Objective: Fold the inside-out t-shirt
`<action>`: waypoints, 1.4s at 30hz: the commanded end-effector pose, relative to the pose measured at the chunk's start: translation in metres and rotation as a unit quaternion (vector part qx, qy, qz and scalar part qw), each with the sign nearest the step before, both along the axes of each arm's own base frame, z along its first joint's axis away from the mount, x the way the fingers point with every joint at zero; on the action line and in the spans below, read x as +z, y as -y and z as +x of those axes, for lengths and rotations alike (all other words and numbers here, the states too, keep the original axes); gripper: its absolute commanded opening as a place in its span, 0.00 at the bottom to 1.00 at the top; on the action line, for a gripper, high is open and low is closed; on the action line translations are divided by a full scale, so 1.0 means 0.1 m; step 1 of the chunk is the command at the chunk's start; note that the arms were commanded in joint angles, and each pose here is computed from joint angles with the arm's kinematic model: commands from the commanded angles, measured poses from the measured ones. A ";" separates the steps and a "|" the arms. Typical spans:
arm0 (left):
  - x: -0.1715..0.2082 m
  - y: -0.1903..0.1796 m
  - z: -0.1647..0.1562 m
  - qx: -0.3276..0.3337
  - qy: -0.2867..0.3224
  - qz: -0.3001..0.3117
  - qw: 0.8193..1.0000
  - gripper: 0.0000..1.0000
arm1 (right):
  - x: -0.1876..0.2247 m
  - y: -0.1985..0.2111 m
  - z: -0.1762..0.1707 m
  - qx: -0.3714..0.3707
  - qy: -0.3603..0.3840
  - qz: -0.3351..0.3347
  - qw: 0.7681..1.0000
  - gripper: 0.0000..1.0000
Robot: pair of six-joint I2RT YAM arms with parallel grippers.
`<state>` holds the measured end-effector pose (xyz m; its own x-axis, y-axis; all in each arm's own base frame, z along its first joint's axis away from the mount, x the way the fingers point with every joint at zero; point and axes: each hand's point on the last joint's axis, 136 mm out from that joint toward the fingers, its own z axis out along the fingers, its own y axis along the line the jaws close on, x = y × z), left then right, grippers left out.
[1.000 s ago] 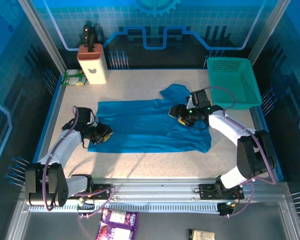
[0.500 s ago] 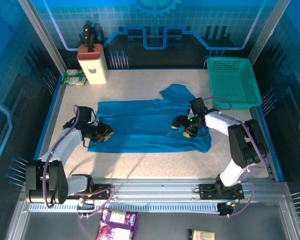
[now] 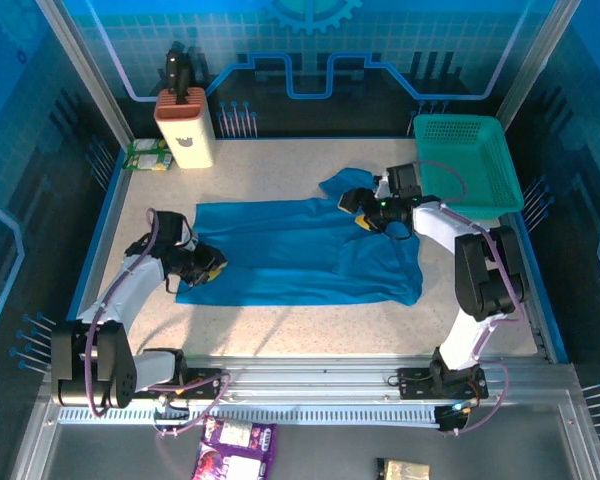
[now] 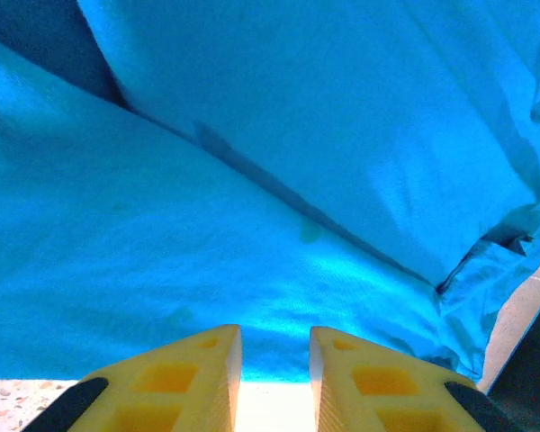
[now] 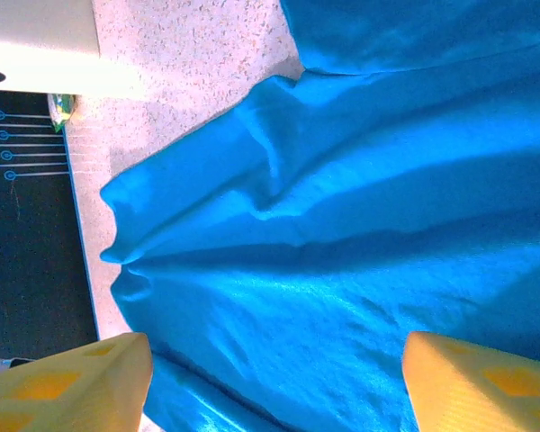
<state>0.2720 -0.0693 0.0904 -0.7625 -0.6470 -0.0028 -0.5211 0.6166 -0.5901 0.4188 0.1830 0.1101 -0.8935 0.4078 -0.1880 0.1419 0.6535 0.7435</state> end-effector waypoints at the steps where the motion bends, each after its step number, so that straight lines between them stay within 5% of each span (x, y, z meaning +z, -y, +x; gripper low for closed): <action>1: 0.03 0.02 0.03 -0.009 -0.001 -0.001 1.000 0.27 | 0.07 0.13 -0.22 0.015 -0.007 -0.023 1.000 0.75; 13: -0.33 -0.06 0.27 -0.037 -0.056 0.043 0.997 0.22 | -0.48 0.49 -1.24 0.037 -0.112 -0.102 0.988 0.75; 23: -0.72 -0.18 -0.01 -0.023 -0.131 0.068 0.989 0.20 | -0.95 0.83 -1.74 0.004 -0.193 -0.144 0.971 0.76; 30: -0.82 -0.21 -0.18 -0.011 -0.143 0.055 0.988 0.19 | -0.85 0.77 -1.83 0.013 -0.184 -0.135 0.973 0.76; 42: -0.30 -0.21 0.13 -0.025 -0.053 0.062 0.996 0.20 | -0.26 0.71 -1.50 0.058 -0.100 -0.156 0.981 0.75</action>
